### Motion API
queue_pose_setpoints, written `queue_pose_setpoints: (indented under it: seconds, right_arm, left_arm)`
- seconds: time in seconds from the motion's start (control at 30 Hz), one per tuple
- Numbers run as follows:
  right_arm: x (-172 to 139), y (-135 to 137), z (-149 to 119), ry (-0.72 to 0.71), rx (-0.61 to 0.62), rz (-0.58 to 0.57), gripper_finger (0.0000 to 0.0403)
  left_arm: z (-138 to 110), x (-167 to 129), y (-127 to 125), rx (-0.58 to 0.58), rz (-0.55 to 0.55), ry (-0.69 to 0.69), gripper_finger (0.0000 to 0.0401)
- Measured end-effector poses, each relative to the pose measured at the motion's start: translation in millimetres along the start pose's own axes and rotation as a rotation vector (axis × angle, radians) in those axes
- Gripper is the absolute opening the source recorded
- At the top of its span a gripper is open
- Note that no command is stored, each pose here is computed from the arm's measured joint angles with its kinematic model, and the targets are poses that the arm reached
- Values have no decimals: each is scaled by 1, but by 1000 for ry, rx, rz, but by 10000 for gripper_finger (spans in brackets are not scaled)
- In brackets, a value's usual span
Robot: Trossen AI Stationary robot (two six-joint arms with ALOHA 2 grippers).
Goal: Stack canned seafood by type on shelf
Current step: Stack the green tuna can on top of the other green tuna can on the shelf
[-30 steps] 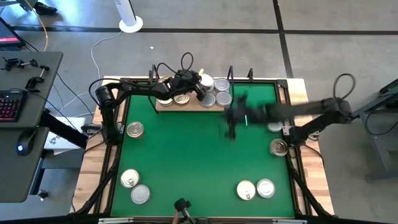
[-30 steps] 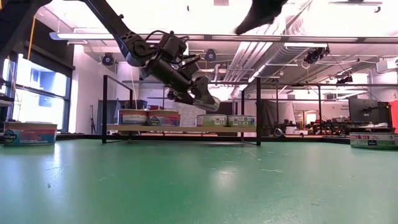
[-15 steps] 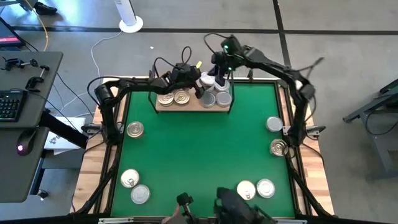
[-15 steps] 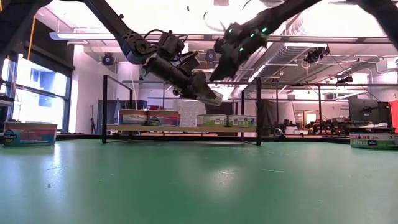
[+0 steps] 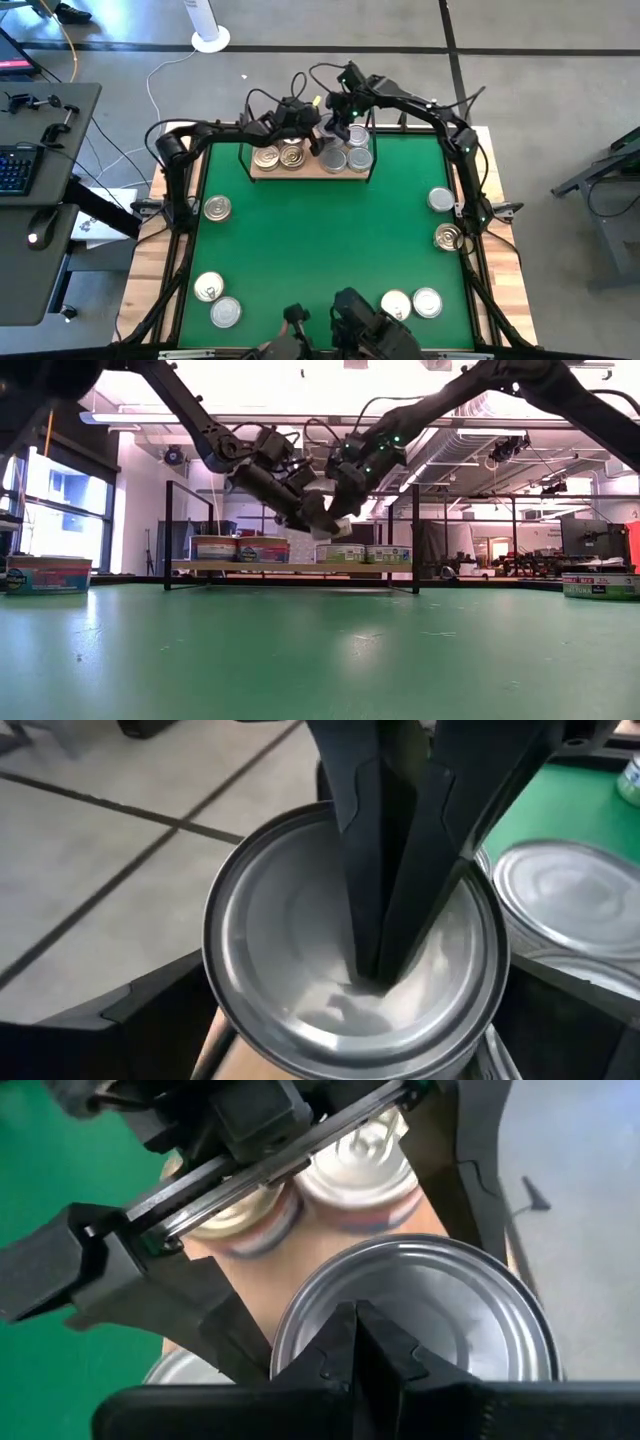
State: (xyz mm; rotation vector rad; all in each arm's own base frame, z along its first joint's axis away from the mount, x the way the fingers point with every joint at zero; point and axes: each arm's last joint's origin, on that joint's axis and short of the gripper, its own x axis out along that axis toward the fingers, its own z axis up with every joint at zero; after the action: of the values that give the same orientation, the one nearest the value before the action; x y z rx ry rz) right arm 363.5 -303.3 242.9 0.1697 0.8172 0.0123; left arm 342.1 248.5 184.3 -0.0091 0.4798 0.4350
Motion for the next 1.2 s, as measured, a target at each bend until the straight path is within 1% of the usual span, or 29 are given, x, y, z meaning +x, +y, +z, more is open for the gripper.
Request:
queue_pose_setpoints:
  seconds: [0.13, 0.27, 0.6, 0.77, 1.2]
  right_arm:
    - [3, 0, -4, 32, 19, 9, 0]
    - [3, 1, -5, 42, 28, 12, 0]
    - [4, 1, -8, 60, 45, 20, 0]
    - [14, -3, -13, 81, 69, 28, 0]
    - [17, -4, -15, 93, 76, 21, 0]
  left_arm:
    - [-6, 6, -6, 14, -8, 23, 400]
    - [-7, 7, -8, 12, -8, 24, 400]
    - [-6, 7, -8, 10, -8, 17, 400]
    - [-9, 7, -8, 6, -10, 51, 400]
    - [-10, 7, -8, 13, -12, 61, 400]
